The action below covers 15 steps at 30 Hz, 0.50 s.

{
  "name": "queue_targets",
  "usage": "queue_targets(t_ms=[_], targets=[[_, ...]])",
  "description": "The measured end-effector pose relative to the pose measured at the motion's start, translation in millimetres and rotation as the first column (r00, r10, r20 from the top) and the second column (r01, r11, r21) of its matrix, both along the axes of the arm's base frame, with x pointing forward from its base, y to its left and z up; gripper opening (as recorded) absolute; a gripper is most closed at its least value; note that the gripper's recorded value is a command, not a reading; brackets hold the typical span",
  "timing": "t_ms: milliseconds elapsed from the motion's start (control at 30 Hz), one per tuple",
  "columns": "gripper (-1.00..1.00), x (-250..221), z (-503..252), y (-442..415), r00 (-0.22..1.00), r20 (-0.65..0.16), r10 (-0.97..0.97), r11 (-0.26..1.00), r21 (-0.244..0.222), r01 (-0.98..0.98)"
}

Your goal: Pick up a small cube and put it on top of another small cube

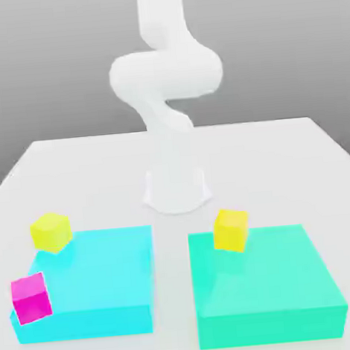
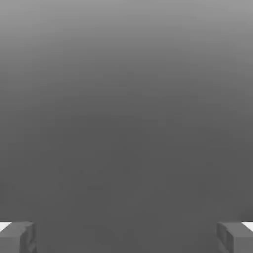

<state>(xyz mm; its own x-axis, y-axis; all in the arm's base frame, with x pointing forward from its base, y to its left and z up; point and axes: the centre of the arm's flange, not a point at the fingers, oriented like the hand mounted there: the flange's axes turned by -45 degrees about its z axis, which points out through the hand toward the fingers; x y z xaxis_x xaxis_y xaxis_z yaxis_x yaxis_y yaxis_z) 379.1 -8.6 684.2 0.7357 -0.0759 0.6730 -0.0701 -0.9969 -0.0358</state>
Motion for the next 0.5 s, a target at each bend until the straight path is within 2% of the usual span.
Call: queue_targets(t_ms=[233, 500], targets=[[0.0, 81, -90, -33, 0.971, -0.171, -0.165, 0.982, 0.064, 0.178], [0.0, 141, -213, -79, 0.873, -0.36, -0.33, 0.918, 0.095, 0.386]])
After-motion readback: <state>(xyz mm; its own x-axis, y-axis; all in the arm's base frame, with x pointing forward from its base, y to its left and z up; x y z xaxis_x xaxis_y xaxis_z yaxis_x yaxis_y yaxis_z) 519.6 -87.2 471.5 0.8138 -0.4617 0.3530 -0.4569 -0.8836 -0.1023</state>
